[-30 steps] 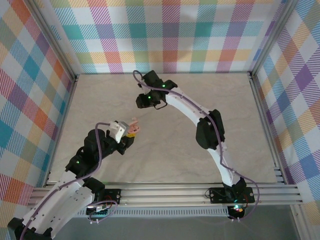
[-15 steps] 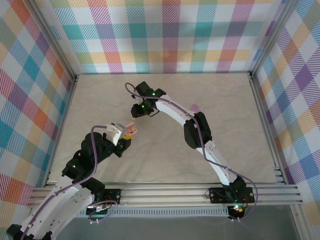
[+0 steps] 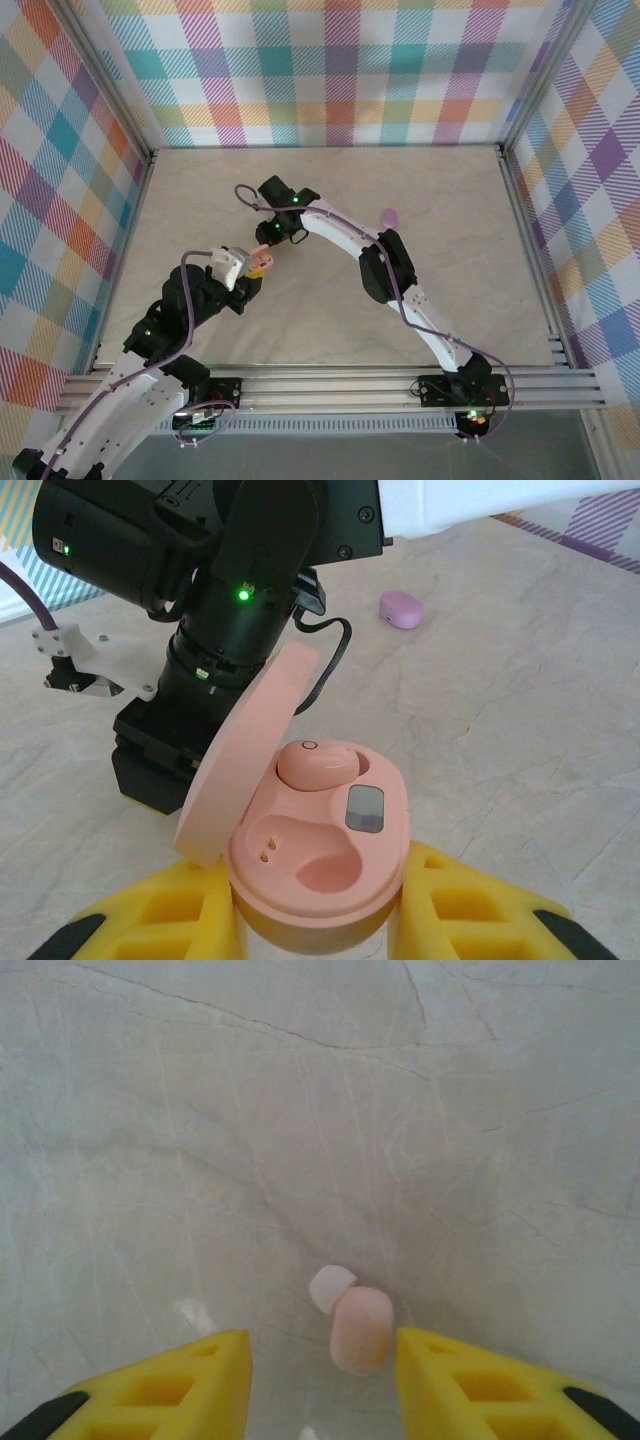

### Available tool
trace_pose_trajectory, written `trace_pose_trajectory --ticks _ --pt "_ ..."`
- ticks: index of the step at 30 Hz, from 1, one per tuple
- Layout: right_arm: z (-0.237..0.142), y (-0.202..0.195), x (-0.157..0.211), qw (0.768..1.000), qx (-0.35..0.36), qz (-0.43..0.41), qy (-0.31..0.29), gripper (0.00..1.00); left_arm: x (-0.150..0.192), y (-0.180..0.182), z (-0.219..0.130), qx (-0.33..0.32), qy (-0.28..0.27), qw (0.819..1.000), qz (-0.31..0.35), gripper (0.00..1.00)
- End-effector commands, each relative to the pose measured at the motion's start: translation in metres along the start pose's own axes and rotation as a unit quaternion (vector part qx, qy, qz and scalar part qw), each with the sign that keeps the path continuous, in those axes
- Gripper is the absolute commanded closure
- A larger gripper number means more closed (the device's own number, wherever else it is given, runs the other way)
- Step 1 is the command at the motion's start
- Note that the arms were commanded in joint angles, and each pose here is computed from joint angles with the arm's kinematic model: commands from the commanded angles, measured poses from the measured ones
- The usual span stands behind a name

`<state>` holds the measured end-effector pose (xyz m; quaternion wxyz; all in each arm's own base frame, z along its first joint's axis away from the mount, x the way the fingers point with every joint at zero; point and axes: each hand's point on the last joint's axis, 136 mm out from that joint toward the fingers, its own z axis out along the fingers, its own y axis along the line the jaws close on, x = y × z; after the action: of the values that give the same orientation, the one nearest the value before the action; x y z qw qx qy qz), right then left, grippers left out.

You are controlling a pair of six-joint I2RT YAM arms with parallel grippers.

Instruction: Insert wireless bluetooth earbuds into charging case

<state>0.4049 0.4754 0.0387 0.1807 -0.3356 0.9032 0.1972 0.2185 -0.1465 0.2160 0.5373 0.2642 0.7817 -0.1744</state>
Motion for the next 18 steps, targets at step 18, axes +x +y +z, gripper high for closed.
trace_pose_trajectory --ticks 18 --pt "0.014 -0.003 -0.001 0.998 0.020 -0.060 -0.005 0.73 -0.004 -0.004 -0.005 0.008 -0.013 1.000 -0.005 0.90"
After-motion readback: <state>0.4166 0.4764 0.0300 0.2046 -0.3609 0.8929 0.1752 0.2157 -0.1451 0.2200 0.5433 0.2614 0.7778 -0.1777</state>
